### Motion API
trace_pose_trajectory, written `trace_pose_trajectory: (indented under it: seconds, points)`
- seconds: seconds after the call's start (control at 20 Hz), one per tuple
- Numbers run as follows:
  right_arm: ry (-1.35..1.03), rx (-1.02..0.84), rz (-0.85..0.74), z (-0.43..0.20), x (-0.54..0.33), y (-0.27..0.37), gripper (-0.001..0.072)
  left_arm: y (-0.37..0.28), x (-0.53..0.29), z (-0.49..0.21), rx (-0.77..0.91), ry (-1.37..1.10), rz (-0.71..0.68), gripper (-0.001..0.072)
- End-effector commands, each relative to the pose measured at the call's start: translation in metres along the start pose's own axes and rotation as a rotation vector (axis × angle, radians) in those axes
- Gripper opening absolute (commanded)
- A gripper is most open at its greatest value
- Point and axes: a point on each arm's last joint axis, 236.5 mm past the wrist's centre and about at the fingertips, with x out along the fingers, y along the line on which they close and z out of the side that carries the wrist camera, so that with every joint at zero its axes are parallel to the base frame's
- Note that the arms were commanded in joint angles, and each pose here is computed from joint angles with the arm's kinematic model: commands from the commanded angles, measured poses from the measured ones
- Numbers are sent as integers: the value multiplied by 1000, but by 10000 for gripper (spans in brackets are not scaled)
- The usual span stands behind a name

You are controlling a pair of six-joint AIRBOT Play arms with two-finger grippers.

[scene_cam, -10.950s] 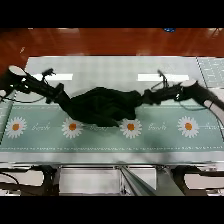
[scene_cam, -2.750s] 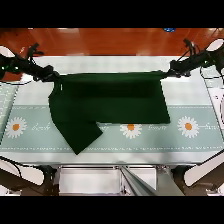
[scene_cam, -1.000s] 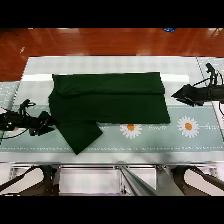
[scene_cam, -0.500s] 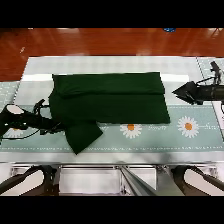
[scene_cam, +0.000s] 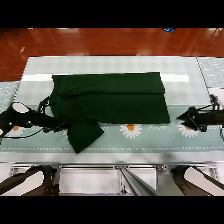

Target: Fold the shirts.

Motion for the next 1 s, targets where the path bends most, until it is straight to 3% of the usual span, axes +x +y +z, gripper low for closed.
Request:
trace_pose_trajectory:
  seconds: [0.0, 0.45, 0.5, 0.55, 0.7, 0.95]
  points:
    - [58, -17, 12, -13, 25, 1, 407, -1, 0, 2, 1, -7, 0, 14]
    - [52, -53, 100, 15, 68, 52, 399, -6, 0, 7, -13, -30, -23, 15]
    - [54, -89, 110, 16, 69, 61, 238, -6, 0, 9, -14, -37, -23, 14]
    - [59, -156, 115, 16, 68, 70, 22, -6, -1, 9, -12, -38, -22, 14]
    - [86, -271, 114, 15, 50, 84, 23, -10, -16, 22, 41, -62, -29, 14]
    - [-70, -370, 93, 60, 20, 114, 22, -34, -70, 103, 89, -310, -42, 14]
